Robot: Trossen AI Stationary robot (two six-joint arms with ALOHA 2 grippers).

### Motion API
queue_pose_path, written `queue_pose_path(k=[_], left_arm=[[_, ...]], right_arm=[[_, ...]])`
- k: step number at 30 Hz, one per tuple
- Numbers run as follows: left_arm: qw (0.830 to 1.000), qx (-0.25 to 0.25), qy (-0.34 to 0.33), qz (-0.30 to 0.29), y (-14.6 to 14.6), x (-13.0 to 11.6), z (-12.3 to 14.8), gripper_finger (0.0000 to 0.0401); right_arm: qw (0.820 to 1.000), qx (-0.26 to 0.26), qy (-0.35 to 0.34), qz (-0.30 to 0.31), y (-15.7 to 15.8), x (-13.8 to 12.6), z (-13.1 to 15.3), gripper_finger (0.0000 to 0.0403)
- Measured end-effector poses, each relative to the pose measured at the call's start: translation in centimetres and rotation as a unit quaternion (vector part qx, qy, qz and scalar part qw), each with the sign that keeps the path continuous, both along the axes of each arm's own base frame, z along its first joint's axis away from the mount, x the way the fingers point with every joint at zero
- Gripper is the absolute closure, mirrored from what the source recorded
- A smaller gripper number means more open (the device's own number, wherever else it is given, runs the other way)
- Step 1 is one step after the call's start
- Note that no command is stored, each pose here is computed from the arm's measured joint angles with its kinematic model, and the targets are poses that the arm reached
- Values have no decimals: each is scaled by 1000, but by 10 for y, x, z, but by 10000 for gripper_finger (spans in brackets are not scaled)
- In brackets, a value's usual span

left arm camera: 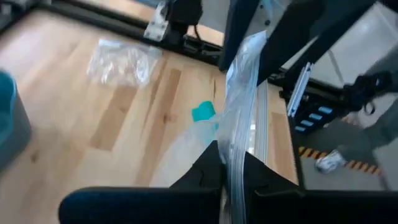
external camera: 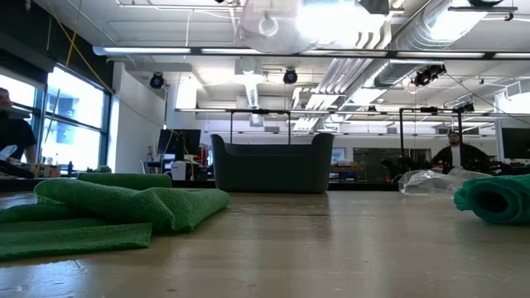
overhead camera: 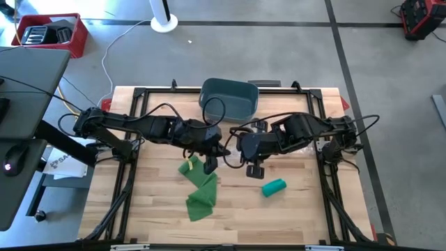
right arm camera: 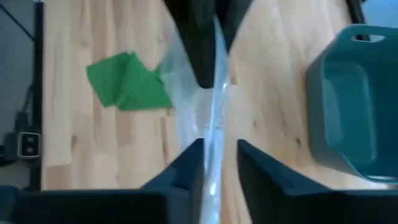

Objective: Roll bandage
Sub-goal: Open the left transparent zip bag

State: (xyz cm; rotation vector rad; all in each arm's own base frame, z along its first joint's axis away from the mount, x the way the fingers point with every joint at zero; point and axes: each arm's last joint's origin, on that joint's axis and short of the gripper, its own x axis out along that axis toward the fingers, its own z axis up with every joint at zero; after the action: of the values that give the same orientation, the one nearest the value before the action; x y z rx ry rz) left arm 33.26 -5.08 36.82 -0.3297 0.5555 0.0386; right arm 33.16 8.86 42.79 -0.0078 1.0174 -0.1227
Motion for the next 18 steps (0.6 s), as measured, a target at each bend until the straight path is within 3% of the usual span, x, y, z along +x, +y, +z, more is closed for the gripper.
queue_pose_path(k=[7, 12, 16, 18], left_arm=[[996, -82, 13, 37, 4, 0, -2, 400], [994, -97, 13, 39, 8, 1, -2, 401], [994, -105, 11, 31, 7, 1, -1, 401], [993, -111, 13, 32, 7, 1, -1, 401]], right_arm=[[998, -28, -44, 44, 10, -5, 15, 230], [989, -55, -69, 118, 32, -2, 13, 218], [984, -130, -51, 109, 39, 4, 0, 219], [982, -140, -43, 118, 39, 9, -4, 219]])
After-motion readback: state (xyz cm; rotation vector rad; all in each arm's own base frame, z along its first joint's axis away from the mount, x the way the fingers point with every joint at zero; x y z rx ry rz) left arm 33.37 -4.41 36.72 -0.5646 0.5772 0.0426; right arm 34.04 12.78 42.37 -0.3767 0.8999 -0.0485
